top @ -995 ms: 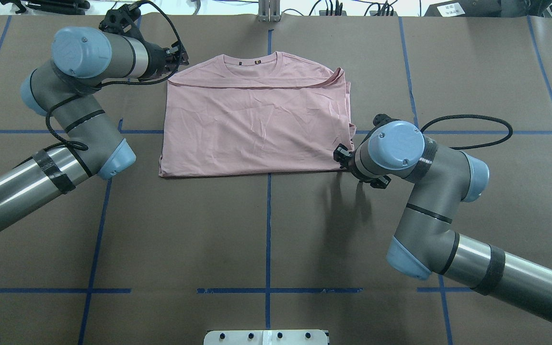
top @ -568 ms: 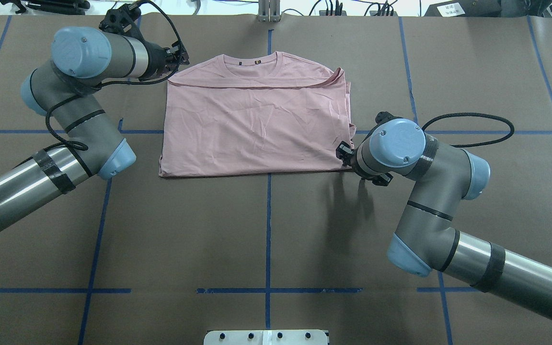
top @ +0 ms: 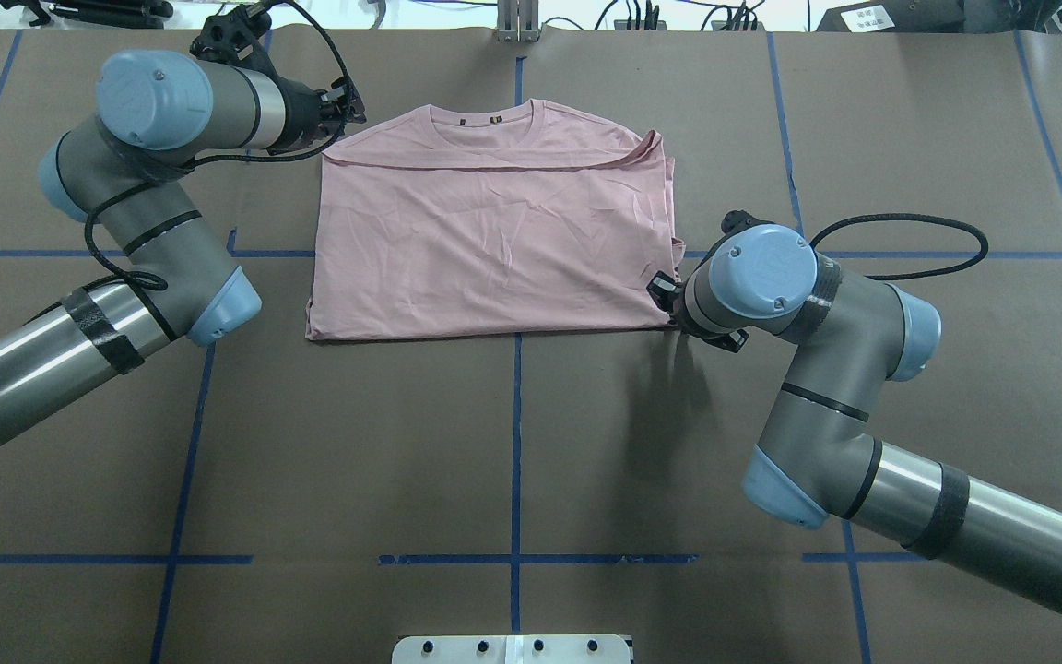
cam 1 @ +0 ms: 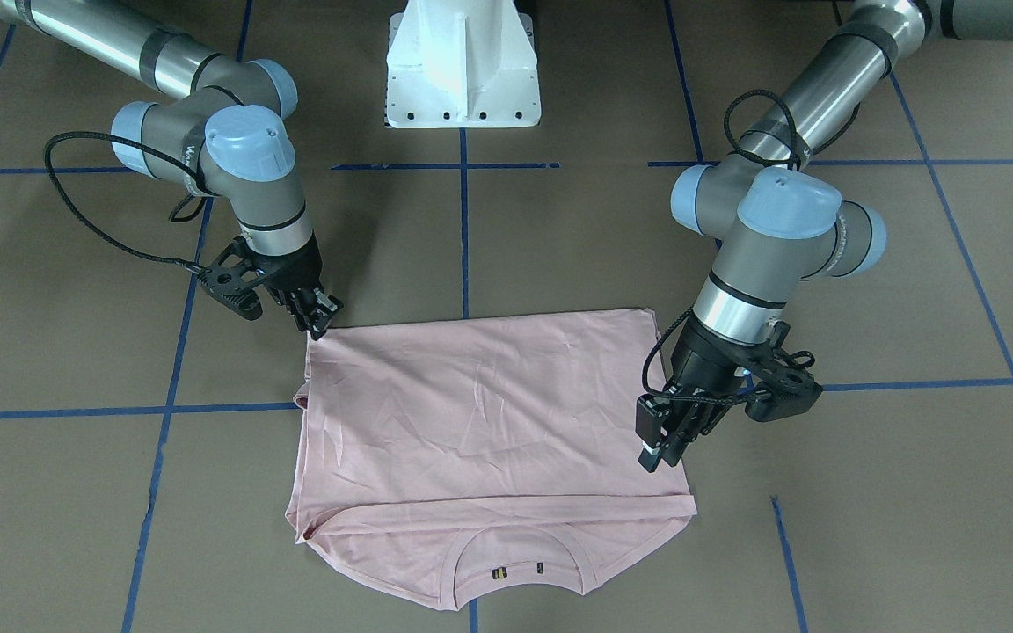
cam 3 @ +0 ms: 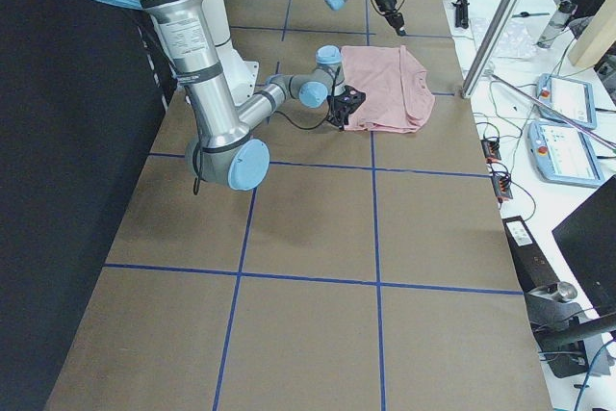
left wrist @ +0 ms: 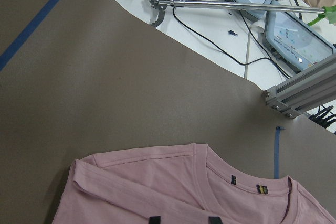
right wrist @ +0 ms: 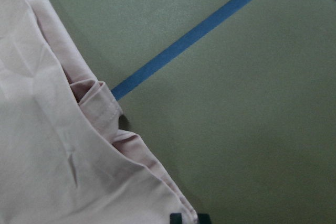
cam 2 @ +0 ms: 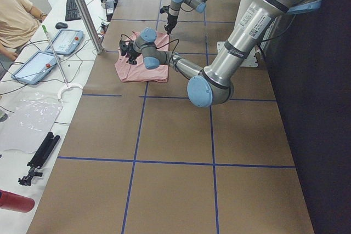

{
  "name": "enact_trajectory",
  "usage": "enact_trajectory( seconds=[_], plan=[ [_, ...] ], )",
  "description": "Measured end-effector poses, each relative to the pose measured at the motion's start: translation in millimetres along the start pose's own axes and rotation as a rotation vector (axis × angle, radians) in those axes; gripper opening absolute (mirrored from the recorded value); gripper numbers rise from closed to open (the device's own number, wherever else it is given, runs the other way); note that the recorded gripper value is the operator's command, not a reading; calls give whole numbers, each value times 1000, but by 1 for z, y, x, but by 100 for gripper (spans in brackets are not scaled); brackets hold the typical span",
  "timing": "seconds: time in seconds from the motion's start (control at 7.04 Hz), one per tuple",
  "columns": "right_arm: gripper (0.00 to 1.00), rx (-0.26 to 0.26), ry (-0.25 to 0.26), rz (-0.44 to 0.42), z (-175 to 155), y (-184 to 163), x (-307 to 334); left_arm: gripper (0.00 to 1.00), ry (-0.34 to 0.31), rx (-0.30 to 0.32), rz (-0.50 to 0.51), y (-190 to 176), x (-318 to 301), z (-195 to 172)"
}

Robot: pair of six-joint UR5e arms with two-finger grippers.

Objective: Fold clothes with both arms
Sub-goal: 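Grasp the shirt edge with the right gripper and drag it toward the robot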

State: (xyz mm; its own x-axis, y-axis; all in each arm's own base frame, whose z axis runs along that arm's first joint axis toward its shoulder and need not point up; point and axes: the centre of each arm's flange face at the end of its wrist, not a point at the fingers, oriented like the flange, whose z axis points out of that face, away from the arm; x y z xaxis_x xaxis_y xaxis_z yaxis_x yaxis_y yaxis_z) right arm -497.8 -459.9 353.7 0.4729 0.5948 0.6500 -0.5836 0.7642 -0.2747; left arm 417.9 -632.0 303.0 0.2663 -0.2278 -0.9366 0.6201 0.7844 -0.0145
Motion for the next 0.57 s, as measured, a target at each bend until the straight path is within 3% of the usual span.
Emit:
enact_trajectory(
  seconds=[0.57],
  plan=[
    [0,2,-22,9,-9,-7,-10,42,4,0,-3,1,3,-4]
  ],
)
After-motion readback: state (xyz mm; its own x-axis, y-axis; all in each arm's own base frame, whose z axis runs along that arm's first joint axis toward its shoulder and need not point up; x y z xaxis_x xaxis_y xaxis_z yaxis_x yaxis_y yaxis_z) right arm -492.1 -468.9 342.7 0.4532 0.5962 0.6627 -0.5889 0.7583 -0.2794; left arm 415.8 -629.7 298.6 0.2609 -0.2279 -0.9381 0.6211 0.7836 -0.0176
